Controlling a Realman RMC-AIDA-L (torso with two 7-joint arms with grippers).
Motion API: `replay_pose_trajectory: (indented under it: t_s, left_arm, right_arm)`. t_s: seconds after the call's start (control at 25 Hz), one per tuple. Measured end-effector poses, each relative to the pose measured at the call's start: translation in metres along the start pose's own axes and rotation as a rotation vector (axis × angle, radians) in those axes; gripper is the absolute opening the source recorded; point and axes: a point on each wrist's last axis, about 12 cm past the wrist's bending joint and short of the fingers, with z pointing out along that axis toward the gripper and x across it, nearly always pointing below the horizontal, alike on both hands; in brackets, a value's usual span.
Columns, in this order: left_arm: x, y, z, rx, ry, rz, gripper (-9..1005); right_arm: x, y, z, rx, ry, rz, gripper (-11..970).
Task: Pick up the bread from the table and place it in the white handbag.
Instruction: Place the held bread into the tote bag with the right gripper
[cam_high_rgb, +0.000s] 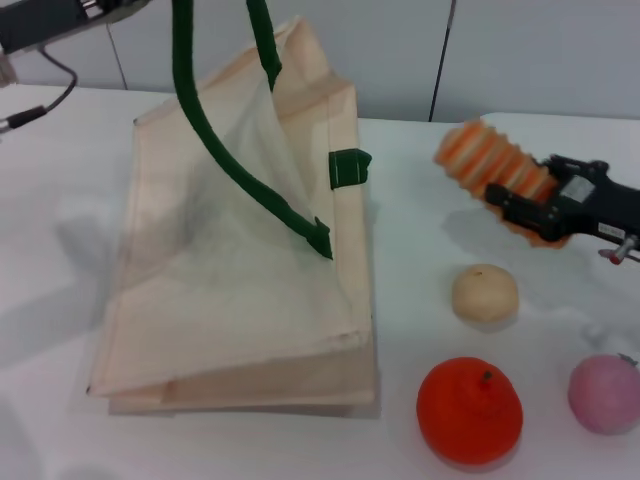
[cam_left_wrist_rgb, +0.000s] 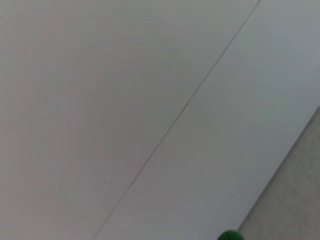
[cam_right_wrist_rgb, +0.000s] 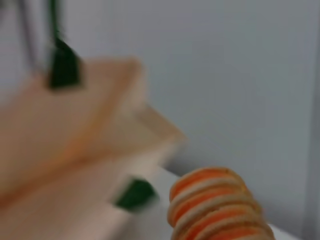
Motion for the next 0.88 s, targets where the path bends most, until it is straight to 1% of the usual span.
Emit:
replay_pose_trajectory:
  t_s: [0.12, 0.24, 0.4, 0.56, 0.8, 0.84, 0.88]
  left_arm:
    - [-0.006, -0.002, 0.010, 0.019, 0.007, 0.014, 178]
    - [-0.012, -0.005, 0.020, 0.039, 0.022, 0.022, 180]
    - [-0.012, -0.006, 0.026, 0.039, 0.045, 0.025, 182]
    - [-0.011, -0.005, 0.027, 0.036, 0.052, 0.019, 184]
    - [-0.011, -0.006, 0.031, 0.043, 0.061, 0.016, 188]
    - [-0.010, -0.008, 0.036, 0.054, 0.067, 0.012, 189]
    - [-0.010, -0.008, 0.037, 0.055, 0.069, 0.012, 189]
  right_arm:
    - [-0.020, 0.008, 0.015, -0.111, -0.036, -0.043, 578]
    - [-0.034, 0.017, 0.033, -0.205, -0.006, -0.092, 557]
    - [-0.047, 0.031, 0.055, -0.312, 0.040, -0.131, 530]
    - [-0.055, 0.041, 0.068, -0.377, 0.058, -0.157, 505]
    - [-0.068, 0.055, 0.086, -0.445, 0.072, -0.189, 463]
    - [-0.069, 0.056, 0.088, -0.449, 0.075, -0.194, 455]
    - [-0.070, 0.058, 0.091, -0.455, 0.078, -0.196, 447]
